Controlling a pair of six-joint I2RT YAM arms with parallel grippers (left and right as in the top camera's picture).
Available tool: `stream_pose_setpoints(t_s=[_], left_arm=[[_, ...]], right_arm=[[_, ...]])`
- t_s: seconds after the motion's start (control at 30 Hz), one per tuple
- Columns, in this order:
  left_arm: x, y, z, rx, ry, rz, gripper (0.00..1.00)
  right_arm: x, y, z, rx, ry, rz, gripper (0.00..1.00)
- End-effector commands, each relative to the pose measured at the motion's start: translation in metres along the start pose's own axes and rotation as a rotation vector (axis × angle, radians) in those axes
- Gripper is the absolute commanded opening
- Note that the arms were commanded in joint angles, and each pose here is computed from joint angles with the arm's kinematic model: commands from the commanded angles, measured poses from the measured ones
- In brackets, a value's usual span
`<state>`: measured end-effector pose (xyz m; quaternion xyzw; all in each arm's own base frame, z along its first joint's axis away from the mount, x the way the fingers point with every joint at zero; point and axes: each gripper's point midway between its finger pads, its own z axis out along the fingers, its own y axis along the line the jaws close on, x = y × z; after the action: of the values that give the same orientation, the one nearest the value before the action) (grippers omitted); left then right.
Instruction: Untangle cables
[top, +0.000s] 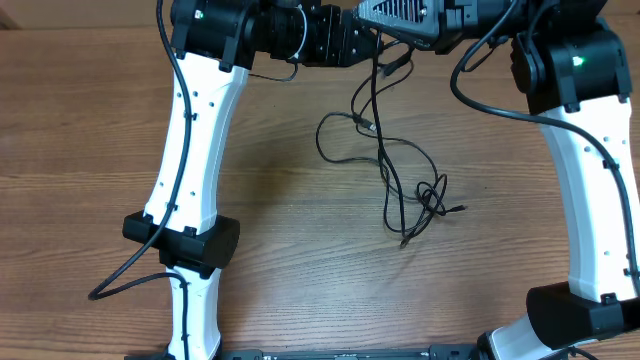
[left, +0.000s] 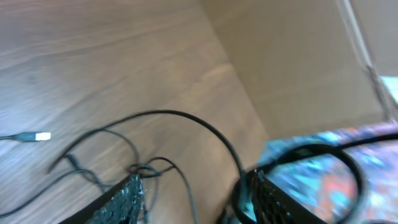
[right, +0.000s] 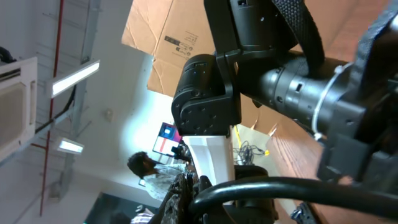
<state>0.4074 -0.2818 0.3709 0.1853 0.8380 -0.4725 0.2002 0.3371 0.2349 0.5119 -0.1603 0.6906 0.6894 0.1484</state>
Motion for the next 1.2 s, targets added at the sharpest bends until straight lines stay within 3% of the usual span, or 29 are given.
stream_pose_setpoints(t_s=[0.0, 0.27, 0.73, 1.17], left_arm=[[0.008, -0.035, -0.008, 0.177, 0.033, 0.060, 0.58], [0.014, -0.045, -0.011, 0.244, 0.048, 0.153, 0.61], [0.034, -0.054, -0.015, 0.332, 0.054, 0.497, 0.64], [0.046, -0.055, -0.017, 0.356, 0.064, 0.610, 0.64]], right_arm=[[0.003, 0.003, -0.001, -0.002, 0.008, -0.049, 0.04], [0.003, 0.002, -0.001, -0.001, 0.008, -0.073, 0.04], [0.003, 0.002, -0.002, 0.002, 0.004, -0.070, 0.05], [0.001, 0.001, -0.002, 0.007, -0.005, -0.070, 0.06]])
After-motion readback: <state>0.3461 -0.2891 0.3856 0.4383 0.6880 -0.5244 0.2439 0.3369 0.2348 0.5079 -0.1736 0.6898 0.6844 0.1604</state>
